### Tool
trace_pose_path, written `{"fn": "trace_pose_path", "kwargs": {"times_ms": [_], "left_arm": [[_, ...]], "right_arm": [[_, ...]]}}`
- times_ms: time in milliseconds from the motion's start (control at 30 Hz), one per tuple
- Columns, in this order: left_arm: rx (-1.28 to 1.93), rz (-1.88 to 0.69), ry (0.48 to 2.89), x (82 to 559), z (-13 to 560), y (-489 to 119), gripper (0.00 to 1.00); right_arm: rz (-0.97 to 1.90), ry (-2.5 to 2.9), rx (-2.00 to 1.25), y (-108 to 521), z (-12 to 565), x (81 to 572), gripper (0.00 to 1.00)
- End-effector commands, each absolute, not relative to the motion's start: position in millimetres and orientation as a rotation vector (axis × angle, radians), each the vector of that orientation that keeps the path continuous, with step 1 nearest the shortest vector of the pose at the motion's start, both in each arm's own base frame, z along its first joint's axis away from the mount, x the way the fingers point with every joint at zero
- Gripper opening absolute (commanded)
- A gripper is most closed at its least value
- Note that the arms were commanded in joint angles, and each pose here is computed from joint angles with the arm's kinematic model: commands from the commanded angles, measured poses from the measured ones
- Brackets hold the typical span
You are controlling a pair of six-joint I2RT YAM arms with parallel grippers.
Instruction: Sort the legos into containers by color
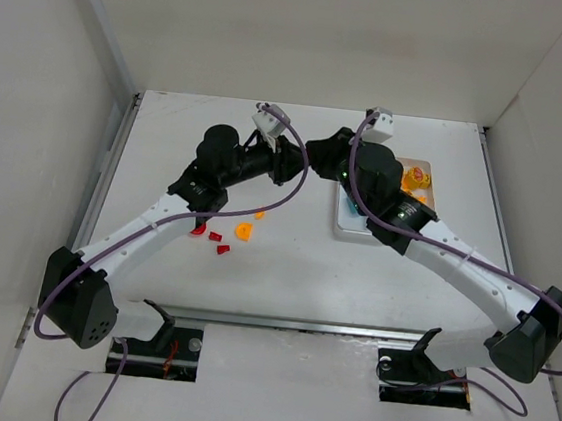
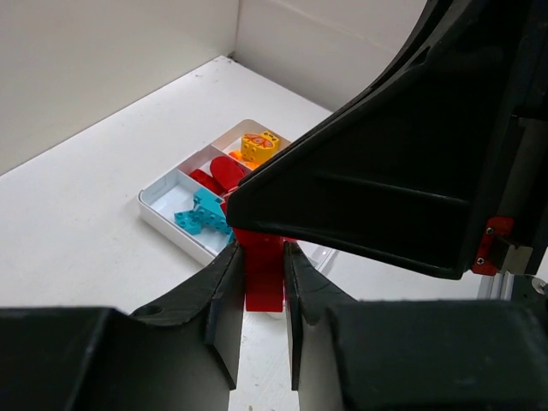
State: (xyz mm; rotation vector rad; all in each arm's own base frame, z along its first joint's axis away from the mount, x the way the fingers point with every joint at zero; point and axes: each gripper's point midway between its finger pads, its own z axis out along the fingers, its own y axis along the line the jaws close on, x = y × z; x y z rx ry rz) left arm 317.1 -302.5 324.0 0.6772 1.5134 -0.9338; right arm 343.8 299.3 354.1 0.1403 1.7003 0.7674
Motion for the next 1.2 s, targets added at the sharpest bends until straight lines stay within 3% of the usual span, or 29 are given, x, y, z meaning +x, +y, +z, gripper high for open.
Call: {"fn": "trace_pose_path", "kwargs": {"times_ms": [0,300,467,533,667,833,1167], "left_arm": [[0.687,-0.947,1.410,306.3,357.3,-302.0,0.00],[0.715,-0.845,1.519,300.7,318.6,-287.4,0.00],[0.748,-0.793,1.518,295.3,310.4,-281.5,0.00],[0.774,-0.769,1.502,294.8,310.2,-283.0,0.00],[0.780,-0.720,1.503,297.7,304.0,-277.8,0.00],[0.790,-0.710,1.509,294.7,300.4,-277.5,0.00],[0.783,-0.703,1.511,296.0,300.3,-276.6,0.00]], "right_arm": [[0.836,1.653,0.141,301.6,371.9,334.8,0.00],[0.526,1.625,0.306,233.0,367.5,362.7,0.00],[0.439,1.926,0.282,166.2,303.2,415.0,0.00],[0.342,2.093,0.255,148.6,251.1,428.7,0.00],[0.041,2.341,0.255,110.5,162.7,420.2,0.00],[-0.010,2.473,0.232,104.6,104.3,404.7,0.00],[-0.055,2.529,0.242,101.5,85.8,400.9,0.48]]}}
